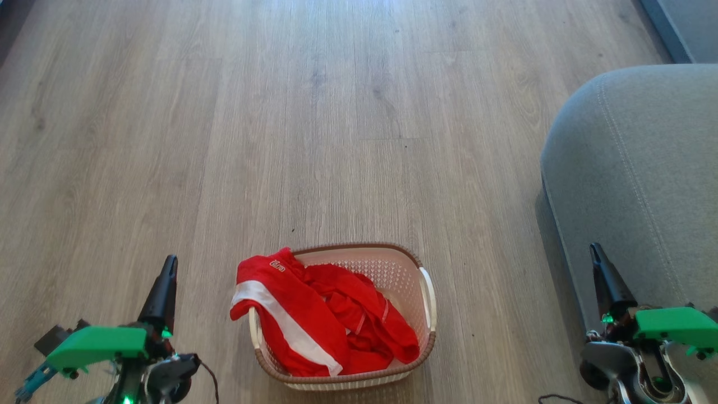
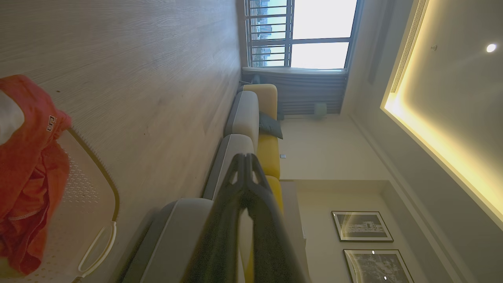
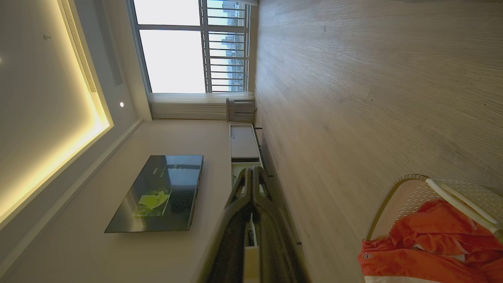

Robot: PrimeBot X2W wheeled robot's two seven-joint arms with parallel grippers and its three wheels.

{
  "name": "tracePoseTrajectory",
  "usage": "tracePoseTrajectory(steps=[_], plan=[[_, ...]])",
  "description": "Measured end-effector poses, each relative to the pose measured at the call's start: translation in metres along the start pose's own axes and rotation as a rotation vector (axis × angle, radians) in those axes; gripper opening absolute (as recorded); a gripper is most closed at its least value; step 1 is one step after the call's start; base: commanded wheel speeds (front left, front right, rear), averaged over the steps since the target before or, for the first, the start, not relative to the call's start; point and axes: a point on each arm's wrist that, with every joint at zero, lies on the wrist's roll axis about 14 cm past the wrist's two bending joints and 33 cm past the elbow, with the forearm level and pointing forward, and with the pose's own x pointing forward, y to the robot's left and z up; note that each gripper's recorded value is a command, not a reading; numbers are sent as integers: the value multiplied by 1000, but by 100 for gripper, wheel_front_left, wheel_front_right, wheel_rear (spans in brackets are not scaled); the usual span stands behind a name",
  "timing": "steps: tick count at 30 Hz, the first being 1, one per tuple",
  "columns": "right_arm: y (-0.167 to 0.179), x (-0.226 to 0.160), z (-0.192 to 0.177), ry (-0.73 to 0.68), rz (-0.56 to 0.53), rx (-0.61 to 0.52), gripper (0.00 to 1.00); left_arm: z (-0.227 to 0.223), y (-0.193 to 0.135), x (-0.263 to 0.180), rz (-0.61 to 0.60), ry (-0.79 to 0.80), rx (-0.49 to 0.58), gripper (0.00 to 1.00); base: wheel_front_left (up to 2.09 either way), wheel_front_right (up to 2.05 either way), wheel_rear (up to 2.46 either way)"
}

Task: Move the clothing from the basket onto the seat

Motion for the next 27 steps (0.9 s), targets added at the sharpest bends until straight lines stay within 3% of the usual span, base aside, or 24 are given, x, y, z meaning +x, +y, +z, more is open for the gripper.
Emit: tracePoseTrajectory(steps=[10,11,17,27], plan=[[0,0,0,0,0,0,0,0,0,0,0,0,0,0,0,0,0],[0,0,0,0,0,0,100,0,0,0,0,0,0,100,0,0,0],[-31,-13,-2,1,-92,11,100,-4,34,-15,100,3,-10,100,0,0,0],[-33,-13,-5,-1,-100,-38,100,-3,34,-15,100,-16,-4,100,0,0,0]])
